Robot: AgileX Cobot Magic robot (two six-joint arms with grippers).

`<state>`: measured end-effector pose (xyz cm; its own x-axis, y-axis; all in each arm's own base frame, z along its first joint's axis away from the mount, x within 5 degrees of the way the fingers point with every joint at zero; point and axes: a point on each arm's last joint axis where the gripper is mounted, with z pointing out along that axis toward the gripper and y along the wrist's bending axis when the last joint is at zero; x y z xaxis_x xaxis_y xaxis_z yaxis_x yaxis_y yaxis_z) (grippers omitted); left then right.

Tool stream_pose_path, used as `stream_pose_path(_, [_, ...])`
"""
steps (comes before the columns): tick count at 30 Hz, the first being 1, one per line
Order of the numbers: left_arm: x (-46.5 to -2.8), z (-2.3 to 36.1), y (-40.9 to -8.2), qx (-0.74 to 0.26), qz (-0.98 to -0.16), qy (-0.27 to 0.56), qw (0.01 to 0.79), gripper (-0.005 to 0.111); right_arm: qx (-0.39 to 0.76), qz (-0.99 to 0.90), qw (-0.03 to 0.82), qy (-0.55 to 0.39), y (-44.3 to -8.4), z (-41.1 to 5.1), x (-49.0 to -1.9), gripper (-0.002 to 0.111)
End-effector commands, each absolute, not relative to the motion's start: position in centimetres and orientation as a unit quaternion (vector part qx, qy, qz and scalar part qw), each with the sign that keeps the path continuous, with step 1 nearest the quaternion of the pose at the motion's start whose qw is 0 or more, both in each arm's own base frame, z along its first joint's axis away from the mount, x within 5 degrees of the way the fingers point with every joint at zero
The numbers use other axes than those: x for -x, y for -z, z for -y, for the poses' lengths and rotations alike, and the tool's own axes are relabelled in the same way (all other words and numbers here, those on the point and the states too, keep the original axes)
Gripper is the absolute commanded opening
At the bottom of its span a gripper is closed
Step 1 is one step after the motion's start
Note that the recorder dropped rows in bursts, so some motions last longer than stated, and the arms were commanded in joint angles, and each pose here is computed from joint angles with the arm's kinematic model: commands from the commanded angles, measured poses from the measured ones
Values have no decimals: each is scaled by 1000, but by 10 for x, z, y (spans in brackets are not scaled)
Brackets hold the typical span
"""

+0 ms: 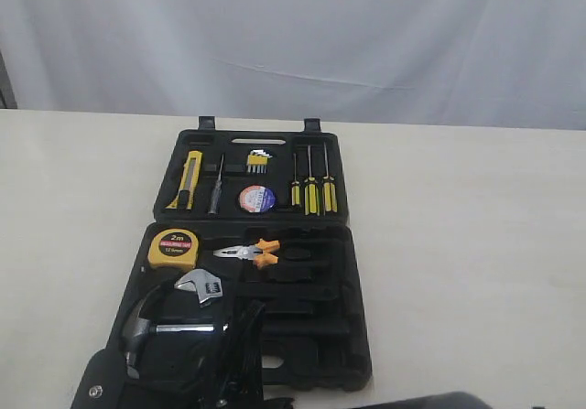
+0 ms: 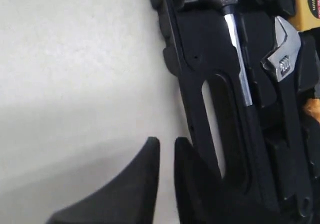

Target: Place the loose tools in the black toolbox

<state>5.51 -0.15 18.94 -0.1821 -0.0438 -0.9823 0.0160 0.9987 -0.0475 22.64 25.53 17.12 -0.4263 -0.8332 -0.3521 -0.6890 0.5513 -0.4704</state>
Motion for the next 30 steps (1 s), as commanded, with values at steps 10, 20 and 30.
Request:
stream_pose_path(10, [-55, 2, -189, 9, -768, 25, 640, 0, 439, -844, 264, 158, -147, -251, -236, 50])
stream_pose_path(20, [-55, 2, -189, 9, -768, 25, 640, 0, 462, -822, 262, 206, -120, -246, -252, 50])
stream_pose_path(30, [-55, 2, -189, 9, -768, 25, 640, 0, 479, -807, 260, 230, -99, -243, -260, 50])
